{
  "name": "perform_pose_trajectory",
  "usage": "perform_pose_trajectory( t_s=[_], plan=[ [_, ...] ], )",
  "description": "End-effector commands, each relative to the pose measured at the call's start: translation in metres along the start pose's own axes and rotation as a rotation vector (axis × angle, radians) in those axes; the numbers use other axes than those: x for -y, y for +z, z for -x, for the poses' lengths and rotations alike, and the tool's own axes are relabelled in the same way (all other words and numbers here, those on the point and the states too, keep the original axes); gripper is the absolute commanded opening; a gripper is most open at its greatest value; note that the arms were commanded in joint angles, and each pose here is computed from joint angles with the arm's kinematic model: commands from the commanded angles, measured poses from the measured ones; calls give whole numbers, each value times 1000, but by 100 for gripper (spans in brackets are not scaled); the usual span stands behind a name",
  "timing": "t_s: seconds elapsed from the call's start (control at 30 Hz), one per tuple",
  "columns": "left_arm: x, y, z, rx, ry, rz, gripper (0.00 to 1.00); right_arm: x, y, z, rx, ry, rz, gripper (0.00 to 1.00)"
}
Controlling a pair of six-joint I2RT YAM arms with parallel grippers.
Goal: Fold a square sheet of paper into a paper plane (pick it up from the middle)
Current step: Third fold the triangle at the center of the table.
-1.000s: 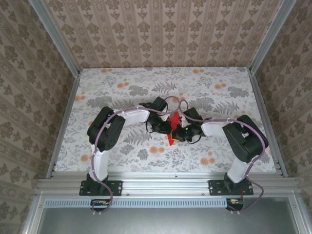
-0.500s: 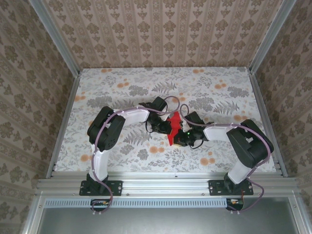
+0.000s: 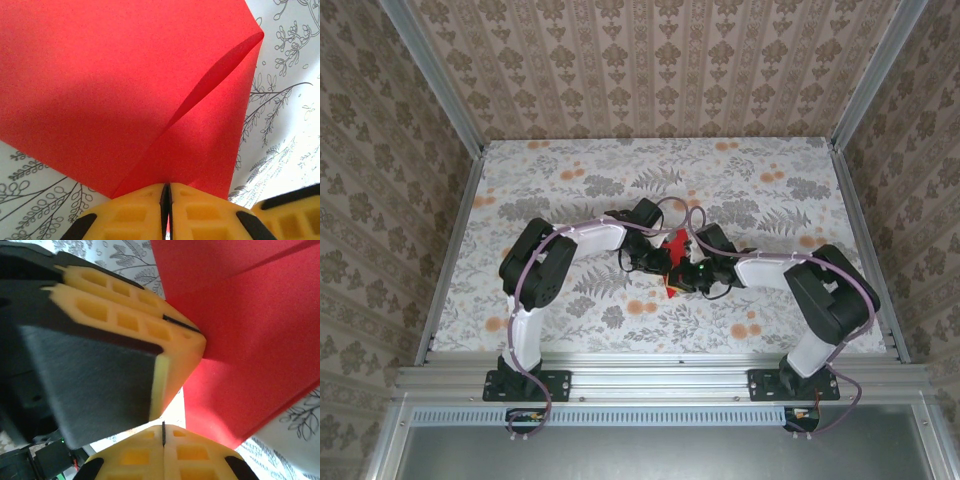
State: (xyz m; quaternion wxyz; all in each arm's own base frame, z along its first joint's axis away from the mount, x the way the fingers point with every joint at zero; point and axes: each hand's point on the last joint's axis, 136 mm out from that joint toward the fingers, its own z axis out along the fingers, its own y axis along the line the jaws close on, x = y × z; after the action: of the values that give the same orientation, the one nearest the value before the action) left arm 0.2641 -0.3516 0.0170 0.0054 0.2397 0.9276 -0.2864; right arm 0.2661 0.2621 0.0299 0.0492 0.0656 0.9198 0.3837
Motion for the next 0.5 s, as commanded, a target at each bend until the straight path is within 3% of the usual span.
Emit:
perform_pose_trajectory(
  t_s=[0.0, 0.47],
  plan=[
    [-52, 21, -41, -144, -73, 154, 12, -1, 11, -6, -40, 8, -3, 5],
    [-57, 23, -43, -152, -81, 157, 12, 34, 13, -48, -161, -18, -136, 5]
  ],
)
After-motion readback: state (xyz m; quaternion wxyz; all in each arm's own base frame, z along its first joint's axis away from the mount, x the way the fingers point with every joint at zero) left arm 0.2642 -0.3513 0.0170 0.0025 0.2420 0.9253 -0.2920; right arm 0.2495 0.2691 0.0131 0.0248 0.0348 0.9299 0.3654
